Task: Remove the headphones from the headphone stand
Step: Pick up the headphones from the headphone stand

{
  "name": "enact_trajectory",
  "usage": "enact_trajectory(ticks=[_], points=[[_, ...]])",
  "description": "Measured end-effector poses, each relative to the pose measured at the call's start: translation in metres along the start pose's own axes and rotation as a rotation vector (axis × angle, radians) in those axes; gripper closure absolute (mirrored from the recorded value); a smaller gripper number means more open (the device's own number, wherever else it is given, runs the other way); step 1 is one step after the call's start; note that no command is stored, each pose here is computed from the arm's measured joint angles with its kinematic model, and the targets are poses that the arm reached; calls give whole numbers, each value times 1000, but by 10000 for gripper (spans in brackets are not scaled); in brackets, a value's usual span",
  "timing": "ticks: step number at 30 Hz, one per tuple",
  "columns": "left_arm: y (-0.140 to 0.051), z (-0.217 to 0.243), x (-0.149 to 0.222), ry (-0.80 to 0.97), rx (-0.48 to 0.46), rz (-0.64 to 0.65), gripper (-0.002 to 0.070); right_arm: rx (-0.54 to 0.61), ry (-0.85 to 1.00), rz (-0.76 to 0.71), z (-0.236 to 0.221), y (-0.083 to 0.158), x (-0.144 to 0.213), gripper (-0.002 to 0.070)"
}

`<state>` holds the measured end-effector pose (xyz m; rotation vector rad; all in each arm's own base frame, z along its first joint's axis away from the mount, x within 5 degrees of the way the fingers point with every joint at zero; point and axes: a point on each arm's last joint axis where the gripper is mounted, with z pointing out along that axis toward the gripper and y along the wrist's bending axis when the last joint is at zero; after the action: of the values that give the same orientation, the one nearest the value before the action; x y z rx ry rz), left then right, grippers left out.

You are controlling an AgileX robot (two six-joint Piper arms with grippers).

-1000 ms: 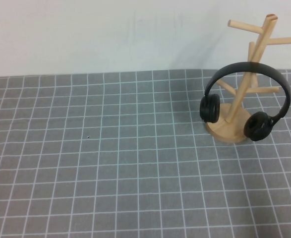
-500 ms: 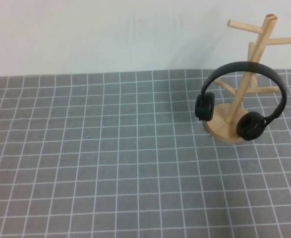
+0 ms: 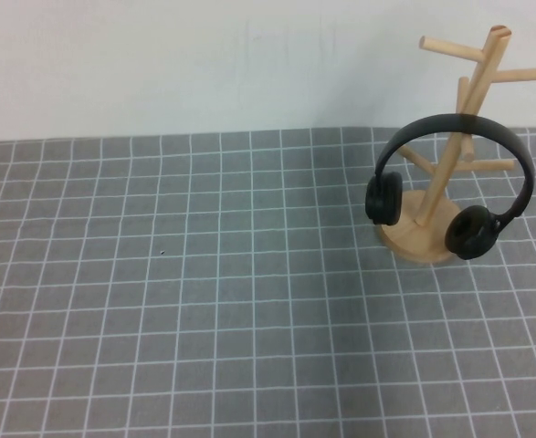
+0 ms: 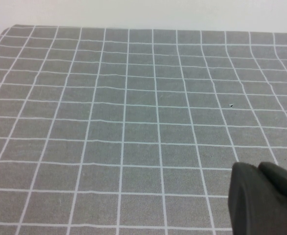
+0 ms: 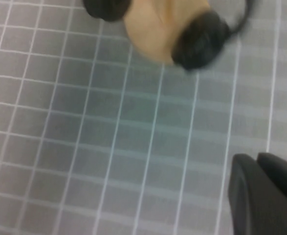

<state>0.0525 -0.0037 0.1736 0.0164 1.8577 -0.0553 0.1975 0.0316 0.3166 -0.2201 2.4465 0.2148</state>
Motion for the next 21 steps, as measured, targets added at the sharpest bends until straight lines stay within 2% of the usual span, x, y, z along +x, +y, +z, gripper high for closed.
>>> enact_trajectory(ticks=[4, 6, 8, 13, 15, 21], points=[[0, 0, 0, 0, 0, 0, 679, 32, -53, -179, 17, 14, -23, 674], [0, 0, 0, 0, 0, 0, 679, 48, -96, -241, 22, 18, -31, 638], [0, 0, 0, 0, 0, 0, 679, 61, -141, -284, 28, 20, -37, 560], [0, 0, 0, 0, 0, 0, 679, 85, -197, -369, 55, 20, -49, 300], [0, 0, 0, 0, 0, 0, 679, 92, -212, -399, 67, 19, -53, 251], [0, 0, 0, 0, 0, 0, 678, 113, -264, -488, 100, 18, -61, 213]])
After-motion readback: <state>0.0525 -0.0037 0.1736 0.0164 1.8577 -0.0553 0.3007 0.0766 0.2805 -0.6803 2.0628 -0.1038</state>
